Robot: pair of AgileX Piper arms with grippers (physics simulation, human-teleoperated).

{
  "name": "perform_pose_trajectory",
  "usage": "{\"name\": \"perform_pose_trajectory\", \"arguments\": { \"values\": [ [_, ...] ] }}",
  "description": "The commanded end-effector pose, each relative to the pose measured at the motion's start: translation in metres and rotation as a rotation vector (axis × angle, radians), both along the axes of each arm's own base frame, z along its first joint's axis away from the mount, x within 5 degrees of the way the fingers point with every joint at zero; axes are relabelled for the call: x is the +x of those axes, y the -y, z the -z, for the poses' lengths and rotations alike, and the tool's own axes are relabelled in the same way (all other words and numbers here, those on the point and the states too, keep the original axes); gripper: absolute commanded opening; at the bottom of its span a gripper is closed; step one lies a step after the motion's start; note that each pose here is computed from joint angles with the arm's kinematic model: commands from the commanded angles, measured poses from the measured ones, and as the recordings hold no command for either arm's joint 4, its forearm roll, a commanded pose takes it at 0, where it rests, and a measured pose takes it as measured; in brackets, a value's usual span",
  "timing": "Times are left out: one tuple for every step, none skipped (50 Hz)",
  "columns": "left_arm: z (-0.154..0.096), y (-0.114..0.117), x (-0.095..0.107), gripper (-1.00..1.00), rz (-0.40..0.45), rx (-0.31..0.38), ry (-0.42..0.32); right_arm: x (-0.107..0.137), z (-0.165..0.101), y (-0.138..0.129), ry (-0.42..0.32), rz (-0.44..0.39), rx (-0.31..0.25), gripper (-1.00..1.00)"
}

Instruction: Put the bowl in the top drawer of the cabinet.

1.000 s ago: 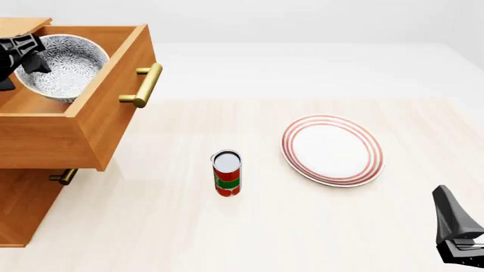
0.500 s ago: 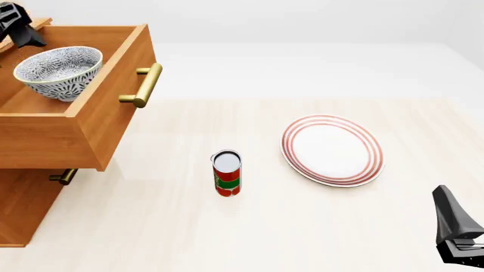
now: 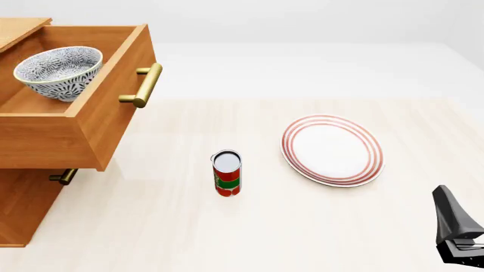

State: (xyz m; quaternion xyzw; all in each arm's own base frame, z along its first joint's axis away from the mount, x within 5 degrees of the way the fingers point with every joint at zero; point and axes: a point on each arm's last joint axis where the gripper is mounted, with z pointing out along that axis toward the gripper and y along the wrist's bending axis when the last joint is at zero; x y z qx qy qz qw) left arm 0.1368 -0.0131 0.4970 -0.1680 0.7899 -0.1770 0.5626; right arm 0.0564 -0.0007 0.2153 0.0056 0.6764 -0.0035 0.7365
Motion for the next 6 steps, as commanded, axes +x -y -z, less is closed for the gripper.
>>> {"name": "perform_pose_trajectory", "arguments": {
  "values": [
    [0.001, 0.007, -0.049, 1.0, 0.105, -0.114, 0.121, 0.0, 0.0, 0.0, 0.0, 0.0, 0.0, 1.0],
    [0.005, 0.009, -0.05, 1.0, 0.121, -0.134, 0.122, 0.0, 0.0, 0.0, 0.0, 0.0, 0.0, 1.0],
    [0.014, 0.013, -0.05, 1.0, 0.158, -0.17, 0.109, 0.0, 0.0, 0.0, 0.0, 0.0, 0.0, 1.0],
    [0.019, 0.015, -0.05, 1.0, 0.177, -0.176, 0.105, 0.0, 0.0, 0.0, 0.0, 0.0, 0.0, 1.0],
    [0.024, 0.017, -0.046, 1.0, 0.184, -0.176, 0.091, 0.0, 0.0, 0.0, 0.0, 0.0, 0.0, 1.0],
    [0.031, 0.02, -0.043, 1.0, 0.206, -0.184, 0.079, 0.0, 0.0, 0.0, 0.0, 0.0, 0.0, 1.0]
  ]
}}
